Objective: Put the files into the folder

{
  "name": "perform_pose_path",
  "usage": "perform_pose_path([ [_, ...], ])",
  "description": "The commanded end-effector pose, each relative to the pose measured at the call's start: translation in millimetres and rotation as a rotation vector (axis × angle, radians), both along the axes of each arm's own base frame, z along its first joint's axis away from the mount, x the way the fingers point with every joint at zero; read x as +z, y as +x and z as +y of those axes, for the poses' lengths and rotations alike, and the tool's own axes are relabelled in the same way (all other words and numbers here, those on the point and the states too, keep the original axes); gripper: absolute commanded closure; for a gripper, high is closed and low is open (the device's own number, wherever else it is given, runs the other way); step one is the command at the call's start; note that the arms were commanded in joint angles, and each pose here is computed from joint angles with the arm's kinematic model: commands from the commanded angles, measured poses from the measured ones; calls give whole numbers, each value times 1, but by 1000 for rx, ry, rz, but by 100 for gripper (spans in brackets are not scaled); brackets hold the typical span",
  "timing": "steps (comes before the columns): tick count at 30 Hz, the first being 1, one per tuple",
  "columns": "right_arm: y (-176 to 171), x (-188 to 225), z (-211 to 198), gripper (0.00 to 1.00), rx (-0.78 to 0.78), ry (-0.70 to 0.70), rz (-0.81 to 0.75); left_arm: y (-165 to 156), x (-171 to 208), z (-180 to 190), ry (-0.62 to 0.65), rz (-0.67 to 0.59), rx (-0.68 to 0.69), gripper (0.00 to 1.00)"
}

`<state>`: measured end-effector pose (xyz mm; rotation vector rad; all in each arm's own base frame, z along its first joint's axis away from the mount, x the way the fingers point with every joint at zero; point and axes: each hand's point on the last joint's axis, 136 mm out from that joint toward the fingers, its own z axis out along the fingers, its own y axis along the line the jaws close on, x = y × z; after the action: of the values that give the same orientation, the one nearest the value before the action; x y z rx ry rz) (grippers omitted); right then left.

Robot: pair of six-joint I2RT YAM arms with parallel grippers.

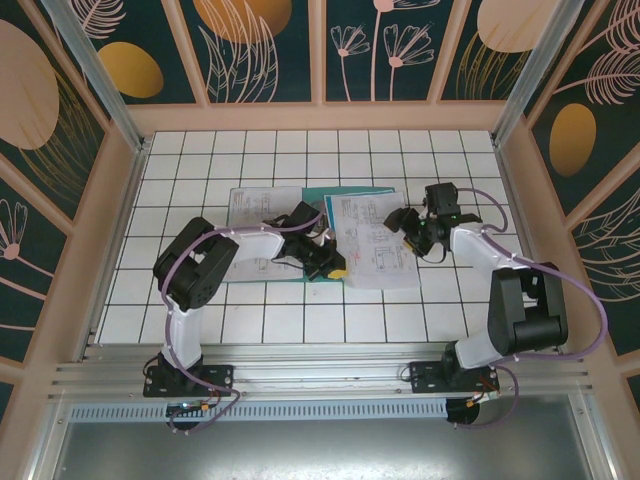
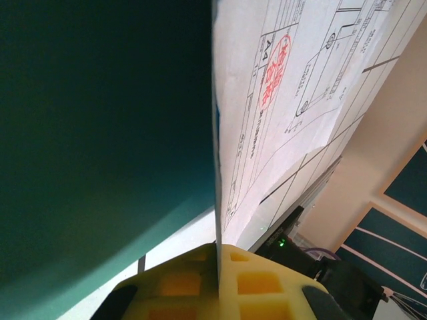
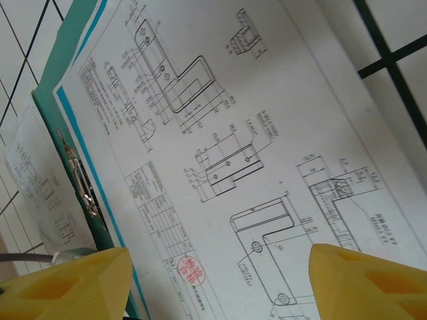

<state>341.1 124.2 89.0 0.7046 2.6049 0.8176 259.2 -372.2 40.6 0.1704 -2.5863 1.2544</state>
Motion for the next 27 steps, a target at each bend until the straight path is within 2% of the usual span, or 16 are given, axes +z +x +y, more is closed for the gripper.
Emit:
perform_pose_path([
  [1,10,6,6,29,-5,8,-23,2,1,-1,-18,3,-39,100],
  [14,12,1,16,29,15,22,-11,12,-8,17,16,28,-10,100],
  [21,17,-6,43,28,78,40,13,18,-7,26,20,28,23,100],
  [27,21,-15,64,28,113,54,36,20,-2,28,23,16,49,85],
])
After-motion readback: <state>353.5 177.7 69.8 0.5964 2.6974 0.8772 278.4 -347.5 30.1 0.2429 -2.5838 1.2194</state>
